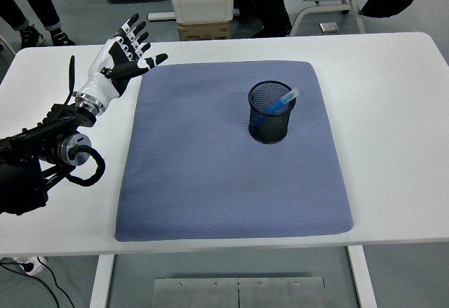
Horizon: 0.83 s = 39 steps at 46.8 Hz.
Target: Left hand places marker in pen holder
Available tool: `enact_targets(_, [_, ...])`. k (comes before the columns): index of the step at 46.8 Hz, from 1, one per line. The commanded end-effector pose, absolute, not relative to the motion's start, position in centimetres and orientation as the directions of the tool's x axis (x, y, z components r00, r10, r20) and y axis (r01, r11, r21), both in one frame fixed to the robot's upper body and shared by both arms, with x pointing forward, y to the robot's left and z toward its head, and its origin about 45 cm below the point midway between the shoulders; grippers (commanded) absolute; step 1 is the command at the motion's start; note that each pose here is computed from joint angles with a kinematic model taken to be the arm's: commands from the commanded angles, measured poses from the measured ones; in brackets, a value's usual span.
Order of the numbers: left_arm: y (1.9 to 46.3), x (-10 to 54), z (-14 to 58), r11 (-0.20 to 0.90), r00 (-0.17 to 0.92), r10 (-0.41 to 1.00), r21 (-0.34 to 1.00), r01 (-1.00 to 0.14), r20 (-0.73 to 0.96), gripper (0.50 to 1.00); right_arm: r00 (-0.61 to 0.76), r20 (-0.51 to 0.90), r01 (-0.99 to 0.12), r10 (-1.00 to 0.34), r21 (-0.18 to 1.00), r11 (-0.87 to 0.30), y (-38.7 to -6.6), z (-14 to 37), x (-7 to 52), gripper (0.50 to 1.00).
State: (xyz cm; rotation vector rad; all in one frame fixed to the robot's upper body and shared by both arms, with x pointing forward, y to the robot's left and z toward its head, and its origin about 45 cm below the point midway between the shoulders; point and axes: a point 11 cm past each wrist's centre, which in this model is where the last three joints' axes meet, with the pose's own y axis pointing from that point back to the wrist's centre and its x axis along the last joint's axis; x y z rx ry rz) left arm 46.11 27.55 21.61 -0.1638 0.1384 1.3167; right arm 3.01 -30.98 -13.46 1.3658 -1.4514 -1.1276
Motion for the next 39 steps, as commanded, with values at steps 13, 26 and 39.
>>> enact_targets(13, [32.5,45.6,22.2,0.098,0.124,0.91,-0.085,-0.992,-0.396,1.0,-0.067,-0.01,-0.256,-0.998,0.967,0.007,-31.0,-13.5,3.0,1.0])
enact_targets(26, [34.2,44.3,19.9,0.039,0.046,0.897,-0.026,-0.999,-0.44,1.0,-0.05,-0.009,-0.254,-0.999,0.967,0.004,-30.9,-13.5,3.1,1.0])
enact_targets(39, [35.2,43.5,18.9,0.024,0.023,0.9,-0.004,-1.0,-0.435,1.0,-0.057,-0.03,-0.245,-0.998,0.969,-0.015,-30.4,-13.5,2.2,1.0])
